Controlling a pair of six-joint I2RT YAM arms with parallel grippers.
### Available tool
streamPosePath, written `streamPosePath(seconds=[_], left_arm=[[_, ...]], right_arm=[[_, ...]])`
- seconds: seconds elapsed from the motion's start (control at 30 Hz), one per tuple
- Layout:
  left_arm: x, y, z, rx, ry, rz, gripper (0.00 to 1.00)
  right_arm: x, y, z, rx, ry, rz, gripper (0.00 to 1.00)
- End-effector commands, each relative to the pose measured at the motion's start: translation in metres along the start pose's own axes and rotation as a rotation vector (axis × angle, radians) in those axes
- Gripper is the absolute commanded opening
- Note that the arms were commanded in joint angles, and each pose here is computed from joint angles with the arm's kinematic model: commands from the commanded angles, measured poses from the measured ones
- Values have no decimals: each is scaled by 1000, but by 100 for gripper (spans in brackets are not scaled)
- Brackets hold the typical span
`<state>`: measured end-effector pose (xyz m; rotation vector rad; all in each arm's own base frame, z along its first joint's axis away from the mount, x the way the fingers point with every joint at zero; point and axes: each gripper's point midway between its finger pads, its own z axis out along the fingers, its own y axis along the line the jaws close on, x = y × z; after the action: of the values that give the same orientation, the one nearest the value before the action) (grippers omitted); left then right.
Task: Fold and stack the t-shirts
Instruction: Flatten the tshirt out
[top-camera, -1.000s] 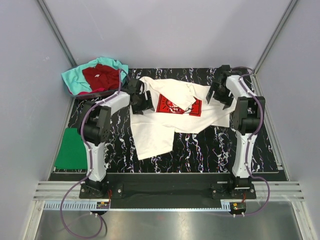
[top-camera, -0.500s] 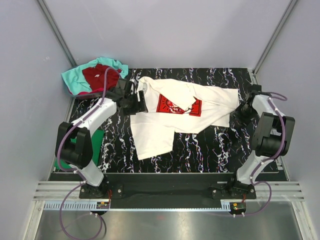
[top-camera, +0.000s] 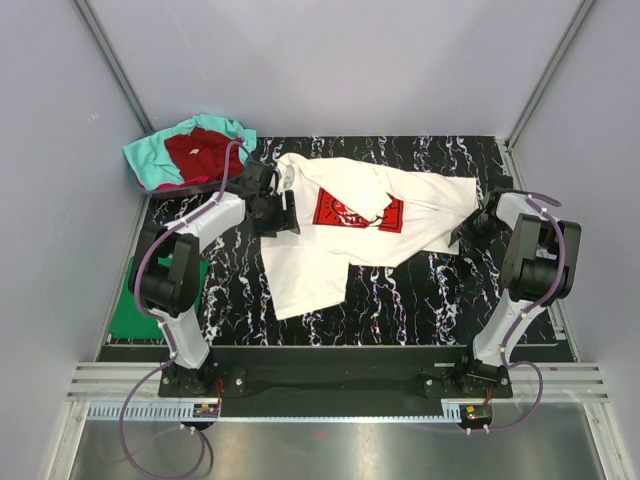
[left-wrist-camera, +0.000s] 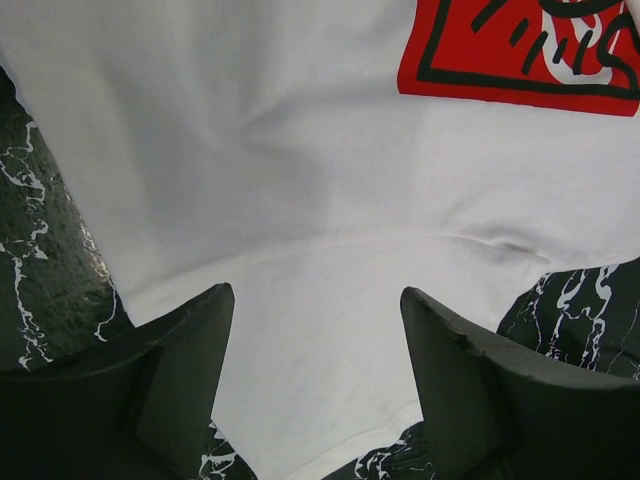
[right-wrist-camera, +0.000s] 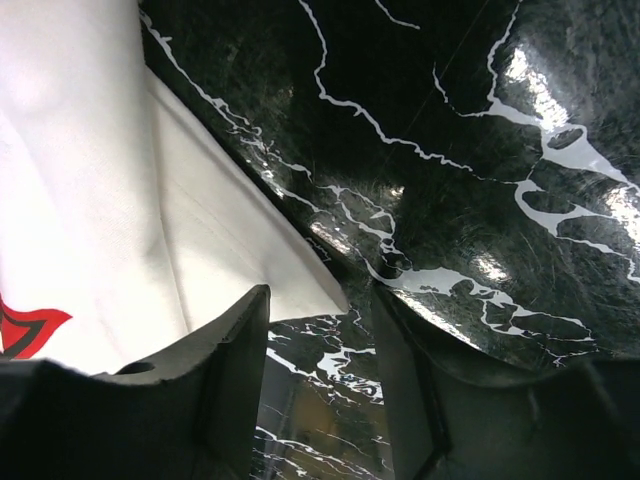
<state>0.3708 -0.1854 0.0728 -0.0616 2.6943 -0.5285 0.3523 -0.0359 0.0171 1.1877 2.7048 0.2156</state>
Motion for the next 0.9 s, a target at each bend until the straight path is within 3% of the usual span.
streamPosePath(seconds=[0.0, 0.07, 0.17, 0.2, 0.3, 0.47, 0.63, 0.87], left_arm=[[-28, -19, -5, 72, -71, 21, 73], [-30, -20, -2, 86, -75, 12, 73], [-29, -19, 4, 92, -60, -6, 73], [-30, -19, 6, 92, -58, -9, 73], [-33, -20, 11, 94, -57, -9, 72], [-35, -21, 9, 100, -69, -11, 72], [-30, -21, 0, 101, -78, -10, 72], [-22, -22, -9, 119, -70, 5, 72]], right_arm=[[1, 2, 3, -10, -4, 35, 52], [0, 0, 4, -2, -16, 34, 52], [-1, -6, 9, 19, -20, 42, 38], [-1, -8, 9, 26, -21, 45, 24], [-1, -17, -1, 73, -38, 38, 1], [3, -56, -46, 265, -75, -10, 0], [7, -75, -96, 339, -143, -8, 0], [23, -101, -107, 417, -115, 6, 0]])
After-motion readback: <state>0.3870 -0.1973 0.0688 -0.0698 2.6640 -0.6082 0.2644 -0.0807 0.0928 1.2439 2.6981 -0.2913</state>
